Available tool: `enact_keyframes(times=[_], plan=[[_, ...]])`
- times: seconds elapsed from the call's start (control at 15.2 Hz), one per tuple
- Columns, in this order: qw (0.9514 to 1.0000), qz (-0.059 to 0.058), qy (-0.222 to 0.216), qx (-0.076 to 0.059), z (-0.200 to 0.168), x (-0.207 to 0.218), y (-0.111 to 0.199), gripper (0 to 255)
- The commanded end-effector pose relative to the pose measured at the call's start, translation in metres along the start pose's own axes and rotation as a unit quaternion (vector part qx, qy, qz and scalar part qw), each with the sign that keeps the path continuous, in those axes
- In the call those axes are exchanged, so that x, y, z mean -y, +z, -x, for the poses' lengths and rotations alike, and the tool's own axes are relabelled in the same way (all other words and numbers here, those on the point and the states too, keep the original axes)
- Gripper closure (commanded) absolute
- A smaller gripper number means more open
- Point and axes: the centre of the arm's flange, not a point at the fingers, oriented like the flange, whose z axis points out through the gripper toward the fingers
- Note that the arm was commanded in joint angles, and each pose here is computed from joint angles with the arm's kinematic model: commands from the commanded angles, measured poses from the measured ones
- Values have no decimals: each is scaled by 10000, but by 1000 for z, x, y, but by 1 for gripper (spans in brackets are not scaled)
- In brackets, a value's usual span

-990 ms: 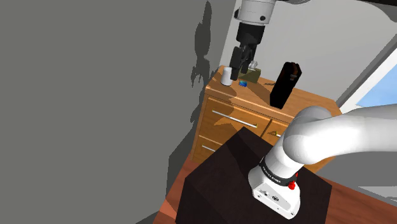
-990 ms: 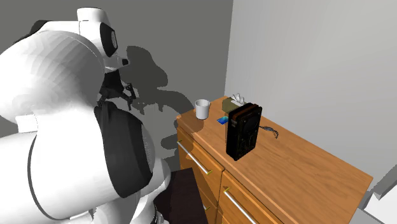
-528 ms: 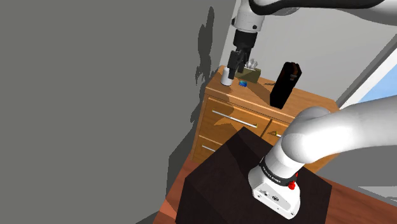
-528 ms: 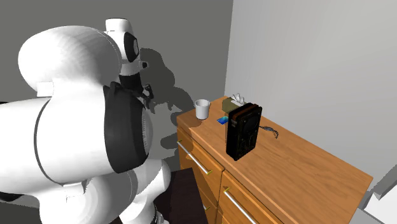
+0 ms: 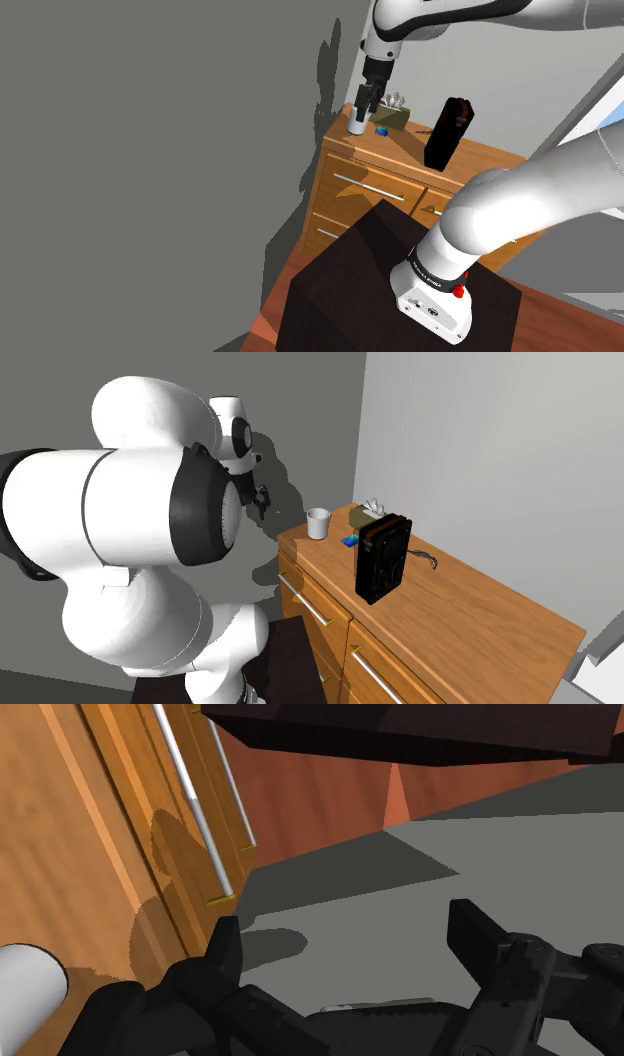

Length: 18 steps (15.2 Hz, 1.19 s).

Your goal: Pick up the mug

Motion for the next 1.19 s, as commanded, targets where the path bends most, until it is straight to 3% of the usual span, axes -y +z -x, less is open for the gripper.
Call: enact_keyframes(times=[0.0, 1.12], plan=[[10000, 33, -11, -16, -10, -20, 9, 0], [9995, 280, -74, -130, -102, -204, 76, 0]])
